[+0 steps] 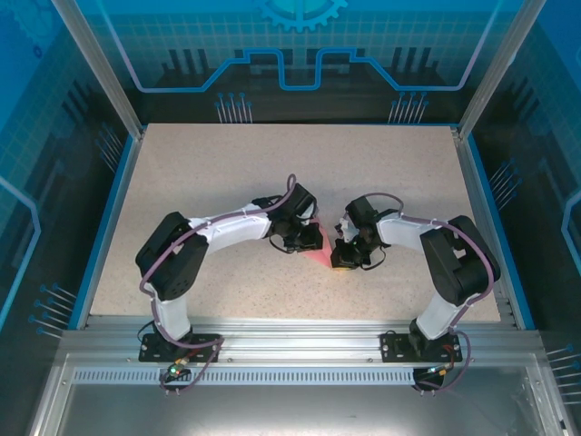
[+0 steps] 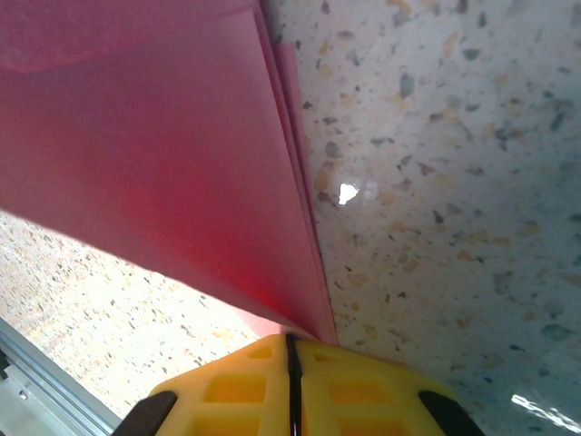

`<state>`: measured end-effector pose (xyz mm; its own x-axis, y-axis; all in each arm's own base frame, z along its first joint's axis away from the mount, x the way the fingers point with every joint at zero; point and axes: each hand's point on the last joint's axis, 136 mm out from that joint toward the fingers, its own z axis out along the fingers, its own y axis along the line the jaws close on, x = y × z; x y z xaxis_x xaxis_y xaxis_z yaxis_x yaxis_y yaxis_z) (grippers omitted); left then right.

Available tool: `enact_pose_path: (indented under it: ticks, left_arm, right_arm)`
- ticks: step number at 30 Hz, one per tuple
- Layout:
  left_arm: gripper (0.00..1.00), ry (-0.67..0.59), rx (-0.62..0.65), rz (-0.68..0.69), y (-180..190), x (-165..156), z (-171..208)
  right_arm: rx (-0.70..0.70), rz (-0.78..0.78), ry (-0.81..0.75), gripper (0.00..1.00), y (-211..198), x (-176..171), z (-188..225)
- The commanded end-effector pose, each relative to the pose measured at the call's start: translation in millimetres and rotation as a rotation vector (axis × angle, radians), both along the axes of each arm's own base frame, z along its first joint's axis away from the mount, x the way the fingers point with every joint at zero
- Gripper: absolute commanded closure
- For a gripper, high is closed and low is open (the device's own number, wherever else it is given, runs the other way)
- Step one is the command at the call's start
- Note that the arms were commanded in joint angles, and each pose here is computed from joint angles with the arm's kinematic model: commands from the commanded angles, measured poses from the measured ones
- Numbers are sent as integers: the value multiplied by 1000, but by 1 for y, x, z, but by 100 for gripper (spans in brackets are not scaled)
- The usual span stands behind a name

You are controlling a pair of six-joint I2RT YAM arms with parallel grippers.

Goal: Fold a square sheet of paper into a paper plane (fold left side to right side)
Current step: Fourth fold the wing at the center of the table.

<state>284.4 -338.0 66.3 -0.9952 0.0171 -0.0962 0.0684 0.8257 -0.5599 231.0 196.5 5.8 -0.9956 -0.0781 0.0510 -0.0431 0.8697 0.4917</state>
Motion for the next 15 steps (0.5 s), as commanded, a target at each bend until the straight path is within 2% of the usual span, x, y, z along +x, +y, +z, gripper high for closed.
enact_pose_path:
  ticks: [1,15]
  left_arm:
    - [84,33,-35,-13,-14,-2,-8]
    - [85,51,-51,-39,-31,6,-20]
  right_arm:
    - [-187,-10,96,91,-35,-24,-40]
    - [-197,-7,102,91,-37,-25,-41]
